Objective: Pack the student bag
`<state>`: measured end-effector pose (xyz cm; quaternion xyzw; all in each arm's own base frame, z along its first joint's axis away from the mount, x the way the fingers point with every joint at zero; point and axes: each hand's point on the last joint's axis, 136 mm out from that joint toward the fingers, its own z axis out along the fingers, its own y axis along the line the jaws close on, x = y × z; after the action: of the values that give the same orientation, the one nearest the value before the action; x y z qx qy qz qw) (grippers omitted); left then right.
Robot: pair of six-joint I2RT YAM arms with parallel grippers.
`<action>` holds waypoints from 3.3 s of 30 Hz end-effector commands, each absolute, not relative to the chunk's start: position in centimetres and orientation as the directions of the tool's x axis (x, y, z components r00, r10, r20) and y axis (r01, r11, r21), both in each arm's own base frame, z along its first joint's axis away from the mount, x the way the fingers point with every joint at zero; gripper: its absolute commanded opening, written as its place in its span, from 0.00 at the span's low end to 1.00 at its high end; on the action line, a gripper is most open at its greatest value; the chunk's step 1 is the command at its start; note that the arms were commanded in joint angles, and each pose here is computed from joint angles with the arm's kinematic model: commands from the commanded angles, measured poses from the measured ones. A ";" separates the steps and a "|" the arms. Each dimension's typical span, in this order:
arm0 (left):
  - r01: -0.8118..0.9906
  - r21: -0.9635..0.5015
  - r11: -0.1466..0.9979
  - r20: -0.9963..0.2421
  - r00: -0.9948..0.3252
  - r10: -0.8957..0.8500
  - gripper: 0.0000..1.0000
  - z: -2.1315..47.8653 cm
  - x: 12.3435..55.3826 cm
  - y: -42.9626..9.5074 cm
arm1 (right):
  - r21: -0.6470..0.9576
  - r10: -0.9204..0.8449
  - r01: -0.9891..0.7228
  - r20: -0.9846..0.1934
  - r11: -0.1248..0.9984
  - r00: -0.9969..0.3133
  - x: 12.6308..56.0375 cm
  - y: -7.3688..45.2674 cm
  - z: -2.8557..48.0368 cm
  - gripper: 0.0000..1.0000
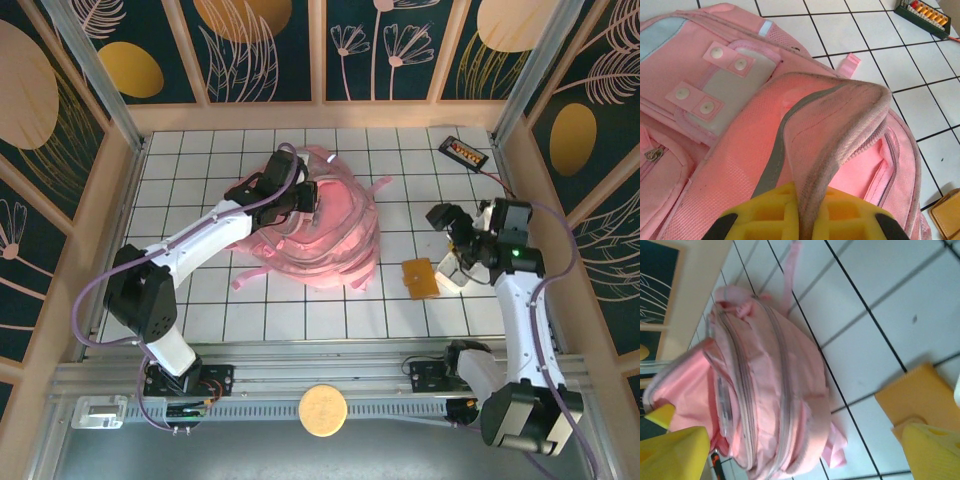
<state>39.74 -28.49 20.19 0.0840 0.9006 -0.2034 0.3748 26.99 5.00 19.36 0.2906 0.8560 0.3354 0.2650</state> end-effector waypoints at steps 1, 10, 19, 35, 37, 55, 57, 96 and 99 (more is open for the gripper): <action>0.294 -0.335 0.895 -0.753 -0.654 -0.067 0.00 23.5 40.0 -27.6 | 0.792 0.683 0.334 -0.139 0.511 -0.717 23.9 6.9 18.8 0.99; 0.295 -0.336 0.894 -0.741 -0.669 -0.058 0.00 22.9 39.4 -27.4 | 0.813 0.697 0.475 0.124 0.336 -0.706 18.2 9.4 14.4 0.89; 0.300 -0.346 0.889 -0.743 -0.667 -0.064 0.00 23.0 39.2 -27.5 | 0.739 0.738 0.597 0.207 0.312 -0.642 15.7 9.1 9.3 0.82; 0.317 -0.316 0.894 -0.751 -0.659 -0.032 0.00 23.0 39.1 -27.2 | 0.661 0.780 0.655 0.166 0.366 -0.604 16.6 7.3 4.8 0.76; 0.318 -0.322 0.892 -0.749 -0.662 -0.035 0.00 22.9 39.1 -27.3 | 0.657 0.779 0.657 0.165 0.370 -0.604 16.6 7.3 4.4 0.76; 0.310 -0.335 0.890 -0.745 -0.665 -0.049 0.00 22.5 39.8 -27.9 | 0.621 0.785 0.671 0.140 0.405 -0.604 17.3 6.4 3.3 0.71; 0.309 -0.334 0.890 -0.745 -0.665 -0.049 0.00 22.4 39.8 -27.9 | 0.621 0.789 0.671 0.135 0.404 -0.600 17.6 6.2 3.4 0.71; 0.311 -0.295 0.903 -0.745 -0.667 -0.013 0.00 22.0 40.4 -27.9 | 0.634 0.859 0.676 0.035 0.376 -0.510 23.5 2.3 4.6 0.50; 0.309 -0.297 0.904 -0.743 -0.669 -0.015 0.00 21.9 40.4 -27.9 | 0.628 0.860 0.682 0.039 0.375 -0.509 23.4 2.3 4.3 0.48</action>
<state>39.19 -27.97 20.09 0.0890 0.9011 -0.2021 0.3732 22.33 3.12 3.63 0.4767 0.8151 0.3052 0.1233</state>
